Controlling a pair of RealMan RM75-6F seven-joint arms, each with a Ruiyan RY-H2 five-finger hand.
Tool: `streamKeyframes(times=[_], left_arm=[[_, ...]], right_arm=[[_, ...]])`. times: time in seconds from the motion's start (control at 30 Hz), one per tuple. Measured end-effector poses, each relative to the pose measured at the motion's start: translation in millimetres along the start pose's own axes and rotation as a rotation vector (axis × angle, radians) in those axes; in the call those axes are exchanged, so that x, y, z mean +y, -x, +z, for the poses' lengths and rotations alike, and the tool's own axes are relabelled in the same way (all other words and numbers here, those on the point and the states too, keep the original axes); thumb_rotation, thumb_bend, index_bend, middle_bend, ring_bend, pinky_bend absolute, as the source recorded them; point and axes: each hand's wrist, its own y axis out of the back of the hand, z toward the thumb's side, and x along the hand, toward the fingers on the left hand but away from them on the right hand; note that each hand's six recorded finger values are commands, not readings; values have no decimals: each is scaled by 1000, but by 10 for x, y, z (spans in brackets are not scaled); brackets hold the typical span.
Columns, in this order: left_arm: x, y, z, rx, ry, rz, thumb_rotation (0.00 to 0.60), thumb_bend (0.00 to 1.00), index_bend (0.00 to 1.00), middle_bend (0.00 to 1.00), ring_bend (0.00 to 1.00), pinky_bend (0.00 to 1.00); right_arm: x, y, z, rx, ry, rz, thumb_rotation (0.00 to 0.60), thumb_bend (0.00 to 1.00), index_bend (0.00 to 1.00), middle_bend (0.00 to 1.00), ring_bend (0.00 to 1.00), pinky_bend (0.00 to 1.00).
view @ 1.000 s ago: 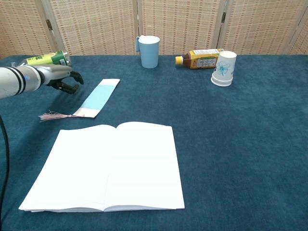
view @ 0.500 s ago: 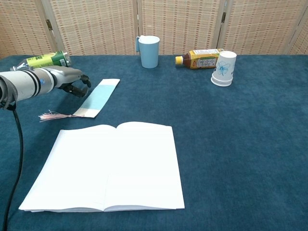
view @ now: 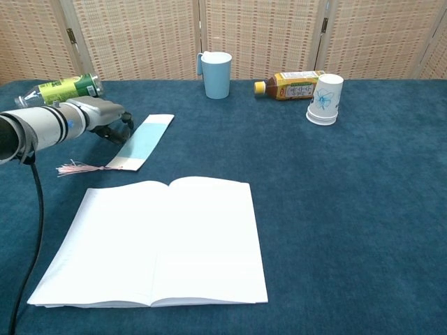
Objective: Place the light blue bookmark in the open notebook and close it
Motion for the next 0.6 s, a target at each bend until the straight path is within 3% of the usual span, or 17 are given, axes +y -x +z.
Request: streamKeyframes(times=[0.33, 0.6], left_arm=[[-1, -24, 127, -18, -8, -1, 286, 649, 214, 159, 79, 114], [51, 42, 374, -95, -25, 24, 285, 649, 216, 159, 79, 113]], right_arm=[[5, -18, -24, -10, -1, -1, 600, 291, 78, 154, 62, 101], [11, -43, -38, -15, -1, -5, 600, 292, 78, 154, 62, 101]])
